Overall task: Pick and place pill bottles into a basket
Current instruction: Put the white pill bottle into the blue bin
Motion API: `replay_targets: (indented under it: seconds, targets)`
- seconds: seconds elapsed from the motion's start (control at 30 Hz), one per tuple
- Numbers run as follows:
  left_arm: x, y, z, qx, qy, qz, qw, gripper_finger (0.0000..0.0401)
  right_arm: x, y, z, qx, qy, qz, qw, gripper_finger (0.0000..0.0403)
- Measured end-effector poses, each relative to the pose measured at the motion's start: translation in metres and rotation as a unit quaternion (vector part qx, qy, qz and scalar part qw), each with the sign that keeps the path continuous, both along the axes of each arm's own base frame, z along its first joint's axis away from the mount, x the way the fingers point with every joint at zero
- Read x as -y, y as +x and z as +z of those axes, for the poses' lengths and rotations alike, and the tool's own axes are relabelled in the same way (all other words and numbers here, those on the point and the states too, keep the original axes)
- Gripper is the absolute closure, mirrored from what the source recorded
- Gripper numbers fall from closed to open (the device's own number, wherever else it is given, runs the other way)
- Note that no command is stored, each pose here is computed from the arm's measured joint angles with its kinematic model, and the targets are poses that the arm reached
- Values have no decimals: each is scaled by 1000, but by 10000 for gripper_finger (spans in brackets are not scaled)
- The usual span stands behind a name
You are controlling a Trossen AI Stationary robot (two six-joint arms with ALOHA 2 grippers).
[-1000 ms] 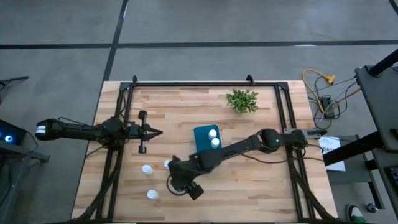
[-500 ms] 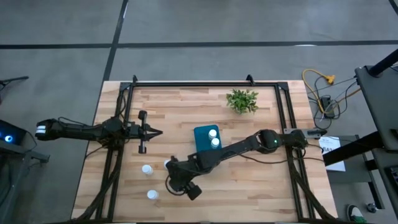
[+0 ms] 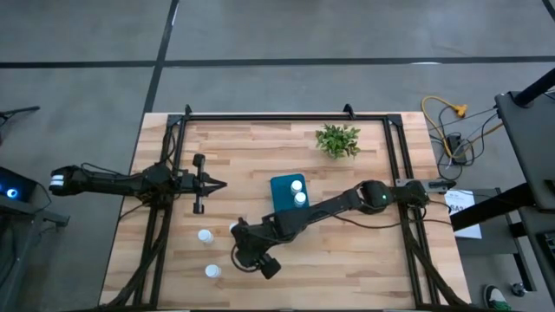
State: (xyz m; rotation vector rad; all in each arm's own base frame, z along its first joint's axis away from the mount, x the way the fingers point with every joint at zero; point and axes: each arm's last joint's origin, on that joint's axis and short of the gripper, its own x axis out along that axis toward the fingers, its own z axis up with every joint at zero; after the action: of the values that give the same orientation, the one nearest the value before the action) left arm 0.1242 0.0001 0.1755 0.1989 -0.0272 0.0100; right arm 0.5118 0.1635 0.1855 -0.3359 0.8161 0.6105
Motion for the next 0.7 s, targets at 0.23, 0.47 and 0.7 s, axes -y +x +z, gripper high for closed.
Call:
replay_targets:
  seconds: [0.23, 0.47, 0.7]
  targets:
    - [0, 0, 0, -1, 0, 0, 1000, 401, 0, 1, -7, 7, 7, 4, 1000, 200]
    - [0, 0, 0, -1, 0, 2, 1000, 401, 3, 1, -10, 1, 7, -1, 1000, 200]
    - [0, 0, 0, -1, 0, 3, 1000, 401, 5, 1, -10, -4, 7, -4, 1000, 200]
